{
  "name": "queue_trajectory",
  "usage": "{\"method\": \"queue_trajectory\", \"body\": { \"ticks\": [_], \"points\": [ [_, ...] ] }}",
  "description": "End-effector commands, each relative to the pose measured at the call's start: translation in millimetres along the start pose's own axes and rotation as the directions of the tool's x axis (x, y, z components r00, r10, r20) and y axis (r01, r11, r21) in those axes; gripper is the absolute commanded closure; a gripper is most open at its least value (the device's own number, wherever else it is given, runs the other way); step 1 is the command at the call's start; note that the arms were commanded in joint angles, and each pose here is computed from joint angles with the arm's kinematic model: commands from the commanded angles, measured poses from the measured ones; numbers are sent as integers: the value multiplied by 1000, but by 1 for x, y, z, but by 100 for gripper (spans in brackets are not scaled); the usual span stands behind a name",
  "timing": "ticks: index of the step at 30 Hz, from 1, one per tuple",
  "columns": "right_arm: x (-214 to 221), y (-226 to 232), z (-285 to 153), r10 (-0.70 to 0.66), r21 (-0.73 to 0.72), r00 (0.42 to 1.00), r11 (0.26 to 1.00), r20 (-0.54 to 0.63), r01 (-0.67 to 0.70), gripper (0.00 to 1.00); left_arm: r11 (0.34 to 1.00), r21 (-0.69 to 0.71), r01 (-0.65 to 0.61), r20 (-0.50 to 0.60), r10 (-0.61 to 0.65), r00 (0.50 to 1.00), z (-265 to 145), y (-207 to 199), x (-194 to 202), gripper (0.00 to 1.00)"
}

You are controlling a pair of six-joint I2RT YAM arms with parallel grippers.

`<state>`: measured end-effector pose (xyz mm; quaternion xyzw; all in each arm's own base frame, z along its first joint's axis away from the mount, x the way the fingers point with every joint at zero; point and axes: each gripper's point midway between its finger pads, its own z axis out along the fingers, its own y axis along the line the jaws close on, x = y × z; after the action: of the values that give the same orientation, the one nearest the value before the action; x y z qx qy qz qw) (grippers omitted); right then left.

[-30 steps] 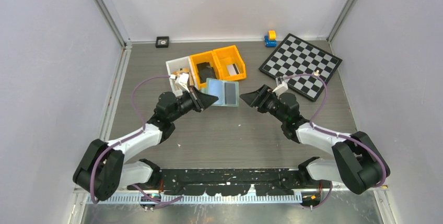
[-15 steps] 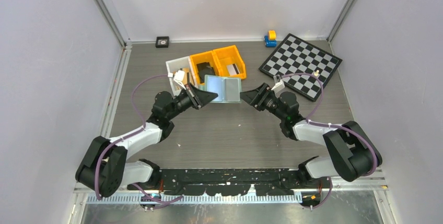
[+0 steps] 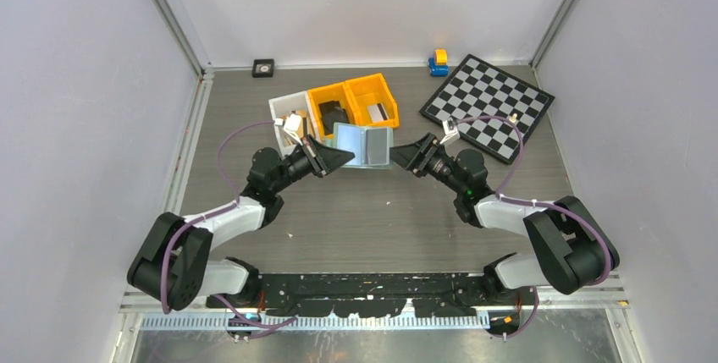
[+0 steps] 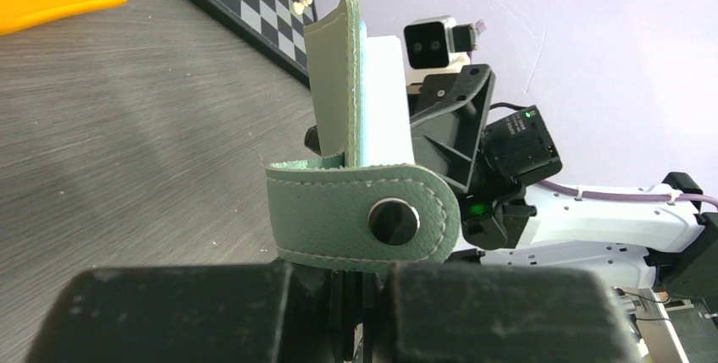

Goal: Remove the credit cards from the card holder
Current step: Remove the credit card from the card holder.

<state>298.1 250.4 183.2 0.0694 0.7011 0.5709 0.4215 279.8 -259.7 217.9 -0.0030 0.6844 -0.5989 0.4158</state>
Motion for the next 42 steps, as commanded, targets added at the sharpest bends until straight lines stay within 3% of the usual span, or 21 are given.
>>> {"method": "queue_trajectory", "body": {
  "ticks": [1, 13, 20, 25, 27, 29, 34, 42],
  "points": [
    [-7, 26, -1, -33, -112, 999, 993, 22, 35, 30, 997, 71, -40, 19, 39, 999, 3, -16, -9, 100],
    [5, 43, 4, -30, -196, 999, 980, -34, 23, 30, 997, 74, -37, 2, 37, 999, 6, -15, -8, 100],
    [6, 60, 3, -4, -292, 999, 956, -53, -12, 40, 999, 19, -42, -10, 42, 999, 7, -3, -5, 100],
    [7, 58, 5, -11, -279, 998, 960, -67, -9, 58, 998, 26, -52, -26, 53, 998, 10, -4, -2, 100],
    [9, 47, 14, -15, -199, 996, 980, -93, -3, 69, 998, 20, -61, -40, 62, 997, 12, -3, 2, 100],
    [17, 31, 19, -58, -97, 991, 994, -122, 47, 73, 997, 5, -71, -62, 71, 996, 14, -2, 6, 100],
    [25, 34, 19, -117, -65, 983, 992, -141, 109, 68, 989, -93, -113, -130, 100, 986, 21, 13, 17, 100],
    [19, 39, 11, -128, -79, 988, 989, -86, 121, 38, 981, -162, -110, -132, 89, 987, 19, 23, 18, 100]
  ]
}}
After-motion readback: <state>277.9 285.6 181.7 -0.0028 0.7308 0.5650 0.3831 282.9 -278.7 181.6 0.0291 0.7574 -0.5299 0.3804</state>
